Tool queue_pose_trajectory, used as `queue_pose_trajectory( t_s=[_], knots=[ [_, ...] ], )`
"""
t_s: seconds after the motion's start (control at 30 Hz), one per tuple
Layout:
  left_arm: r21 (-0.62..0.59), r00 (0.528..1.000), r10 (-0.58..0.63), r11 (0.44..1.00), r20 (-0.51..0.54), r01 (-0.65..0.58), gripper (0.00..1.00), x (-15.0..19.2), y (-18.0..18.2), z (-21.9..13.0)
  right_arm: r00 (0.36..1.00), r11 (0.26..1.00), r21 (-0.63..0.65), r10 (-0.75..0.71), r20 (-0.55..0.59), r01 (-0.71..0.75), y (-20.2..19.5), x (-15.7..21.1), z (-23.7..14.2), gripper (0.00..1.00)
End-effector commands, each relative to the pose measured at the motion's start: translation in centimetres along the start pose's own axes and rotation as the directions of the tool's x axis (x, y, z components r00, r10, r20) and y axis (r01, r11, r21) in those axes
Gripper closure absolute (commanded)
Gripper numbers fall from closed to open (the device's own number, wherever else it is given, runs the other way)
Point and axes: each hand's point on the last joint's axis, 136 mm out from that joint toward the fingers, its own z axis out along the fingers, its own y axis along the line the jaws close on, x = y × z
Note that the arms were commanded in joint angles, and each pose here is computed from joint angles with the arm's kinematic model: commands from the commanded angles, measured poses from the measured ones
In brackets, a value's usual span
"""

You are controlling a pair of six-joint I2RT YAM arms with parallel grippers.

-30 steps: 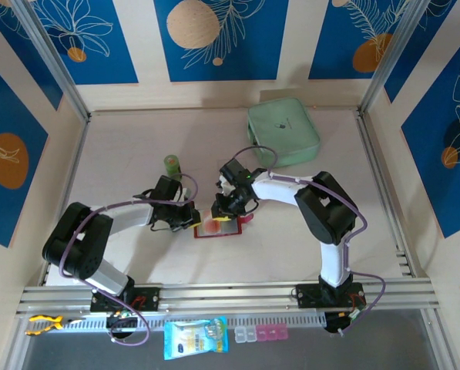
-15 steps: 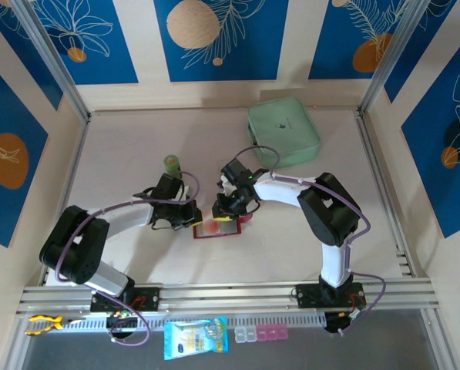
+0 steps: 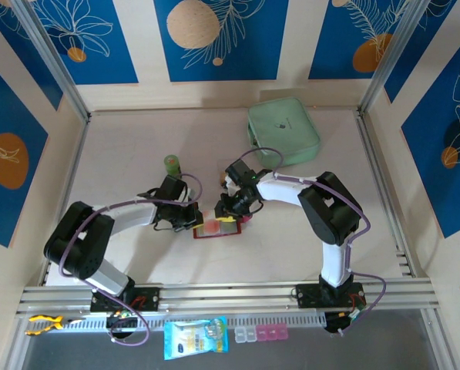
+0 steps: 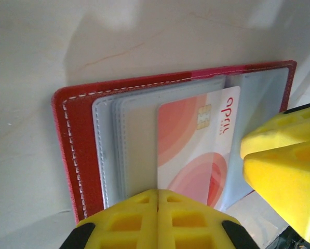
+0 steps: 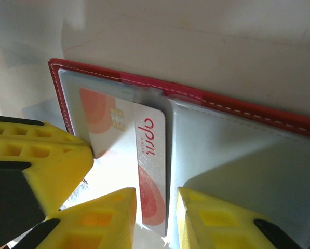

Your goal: Take the credit cards out of the card holder

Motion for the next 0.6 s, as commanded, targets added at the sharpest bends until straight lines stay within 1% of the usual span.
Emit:
queue_pose_trajectory(
  t_s=[0.0, 0.13, 0.27, 0.43, 0.57],
  knots=[
    [-0.046, 1.000, -0.006, 0.999, -0.020, 0.005, 1.00, 0.5, 0.9, 0.2, 1.000, 0.999, -0.031, 0.014, -0.025, -0.014, 0.1, 0.6, 0.0, 0.72],
    [-0.073, 1.000, -0.007, 0.997, -0.020, 0.005, 1.00, 0.6, 1.3, 0.0, 0.999, 0.999, -0.046, 0.023, -0.033, -0.025, -0.1, 0.6, 0.3, 0.73],
    [-0.076, 1.000, -0.005, 0.997, -0.020, 0.004, 1.00, 0.6, 1.3, 0.0, 0.999, 0.998, -0.055, 0.032, -0.041, -0.034, -0.2, 0.6, 0.6, 0.73],
    [-0.073, 1.000, -0.006, 0.997, -0.021, 0.004, 1.00, 0.6, 1.3, 0.1, 0.998, 0.994, -0.099, 0.031, -0.052, -0.036, 0.3, 0.7, 0.8, 0.75],
    [-0.071, 1.000, -0.005, 0.997, -0.020, 0.004, 1.00, 0.4, 1.2, 0.1, 0.998, 0.995, -0.089, 0.038, -0.056, -0.043, 0.0, 0.7, 1.1, 0.75]
  ],
)
